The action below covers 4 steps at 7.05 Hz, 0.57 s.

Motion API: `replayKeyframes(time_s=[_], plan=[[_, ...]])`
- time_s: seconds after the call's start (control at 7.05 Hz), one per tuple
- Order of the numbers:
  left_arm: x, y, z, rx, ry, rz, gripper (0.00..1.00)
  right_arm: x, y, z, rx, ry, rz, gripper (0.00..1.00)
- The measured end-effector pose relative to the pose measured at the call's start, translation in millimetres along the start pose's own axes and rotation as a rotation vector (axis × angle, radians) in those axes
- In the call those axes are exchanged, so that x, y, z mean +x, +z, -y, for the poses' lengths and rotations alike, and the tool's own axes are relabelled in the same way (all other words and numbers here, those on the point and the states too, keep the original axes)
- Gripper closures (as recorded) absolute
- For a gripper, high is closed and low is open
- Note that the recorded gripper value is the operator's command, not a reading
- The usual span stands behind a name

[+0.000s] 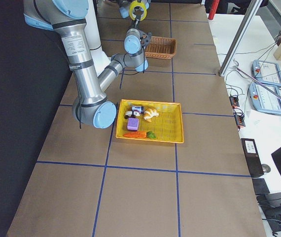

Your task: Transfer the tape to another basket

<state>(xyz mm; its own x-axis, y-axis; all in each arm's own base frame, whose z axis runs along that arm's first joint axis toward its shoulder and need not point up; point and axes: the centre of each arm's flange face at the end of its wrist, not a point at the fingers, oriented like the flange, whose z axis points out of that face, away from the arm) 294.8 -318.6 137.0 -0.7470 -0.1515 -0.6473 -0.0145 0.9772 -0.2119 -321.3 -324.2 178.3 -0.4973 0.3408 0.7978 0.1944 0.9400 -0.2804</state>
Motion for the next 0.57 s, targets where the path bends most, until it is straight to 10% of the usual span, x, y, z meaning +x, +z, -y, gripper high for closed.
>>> replayKeyframes(time_s=[0.57], plan=[[-67.8,-31.1,68.5,0.150,0.063,0.226,1.00,16.6,-68.8,50.7,0.176,-0.113,-0.164,0.00]])
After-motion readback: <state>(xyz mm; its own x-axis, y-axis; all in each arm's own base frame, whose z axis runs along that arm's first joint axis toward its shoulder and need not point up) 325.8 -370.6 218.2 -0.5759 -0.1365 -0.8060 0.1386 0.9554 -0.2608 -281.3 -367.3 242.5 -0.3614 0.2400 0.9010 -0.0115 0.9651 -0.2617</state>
